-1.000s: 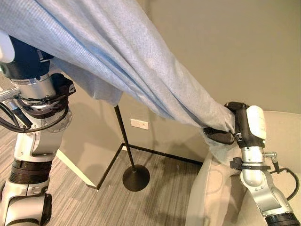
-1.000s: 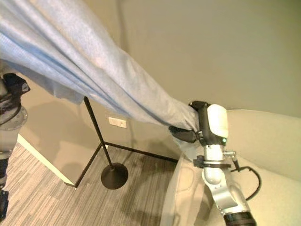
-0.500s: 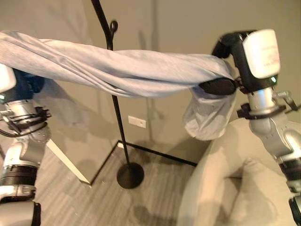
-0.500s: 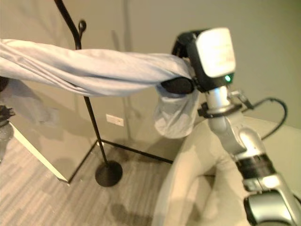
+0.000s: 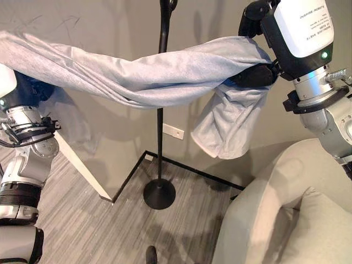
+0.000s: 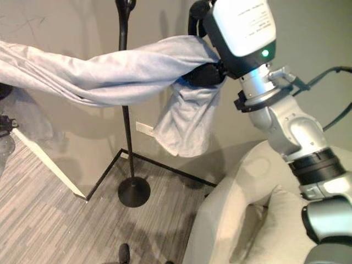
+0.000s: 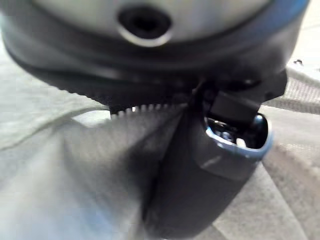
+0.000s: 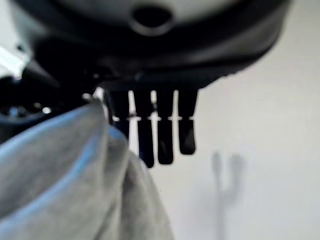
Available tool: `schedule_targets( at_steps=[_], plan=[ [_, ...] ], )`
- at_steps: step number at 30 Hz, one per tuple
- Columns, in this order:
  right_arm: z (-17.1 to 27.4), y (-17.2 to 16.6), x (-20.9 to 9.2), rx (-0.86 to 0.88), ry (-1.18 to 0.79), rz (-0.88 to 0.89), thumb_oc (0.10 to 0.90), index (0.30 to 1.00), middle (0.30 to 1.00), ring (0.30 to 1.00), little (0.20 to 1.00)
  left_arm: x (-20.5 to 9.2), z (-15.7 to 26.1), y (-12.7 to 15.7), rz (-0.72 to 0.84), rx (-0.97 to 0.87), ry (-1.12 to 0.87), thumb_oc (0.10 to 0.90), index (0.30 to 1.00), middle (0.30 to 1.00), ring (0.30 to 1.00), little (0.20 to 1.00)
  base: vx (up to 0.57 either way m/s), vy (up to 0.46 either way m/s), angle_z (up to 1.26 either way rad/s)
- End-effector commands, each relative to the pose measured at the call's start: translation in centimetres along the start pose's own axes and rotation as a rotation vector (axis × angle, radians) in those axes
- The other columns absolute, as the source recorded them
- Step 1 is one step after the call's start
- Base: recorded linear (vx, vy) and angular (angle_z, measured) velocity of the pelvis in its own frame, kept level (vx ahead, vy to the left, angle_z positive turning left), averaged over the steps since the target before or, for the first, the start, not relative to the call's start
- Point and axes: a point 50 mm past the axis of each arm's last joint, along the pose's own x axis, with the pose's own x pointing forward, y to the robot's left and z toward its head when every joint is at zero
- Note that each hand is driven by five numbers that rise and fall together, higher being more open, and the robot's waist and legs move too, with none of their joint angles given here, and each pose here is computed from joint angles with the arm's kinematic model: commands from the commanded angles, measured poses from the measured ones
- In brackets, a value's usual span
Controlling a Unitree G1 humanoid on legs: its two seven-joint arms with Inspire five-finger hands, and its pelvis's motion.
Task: Hang the clothes on the sofa on the clothes rack.
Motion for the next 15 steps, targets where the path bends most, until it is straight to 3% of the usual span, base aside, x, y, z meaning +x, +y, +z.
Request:
schedule_targets(
  at_steps=[1,11,15],
  plan=[
    [-4.8,-3.0,-0.2,-0.127,0.23,-0.13,0.4,0.3,0.3,0.3,0.3,3.5,0.9,3.8,0.201,-0.043,-0.033,0.4,0.3,0.3,0.3,0.3,0.1,0.056,-0.16],
    [-8.4,-4.6,-1.4,-0.259,0.36,-0.107,0.4,0.3,0.3,0.3,0.3,3.8,1.8,2.7,0.197,-0.134,0.001,0.4,0.3,0.3,0.3,0.3,0.05,0.008,-0.03],
    [-8.6,-4.2,-1.3,-0.236,0.377,-0.088,0.4,0.3,0.3,0.3,0.3,3.8,1.3,2.6,0.18,-0.113,0.018,0.4,0.3,0.3,0.3,0.3,0.03,0.001,-0.17]
  ],
)
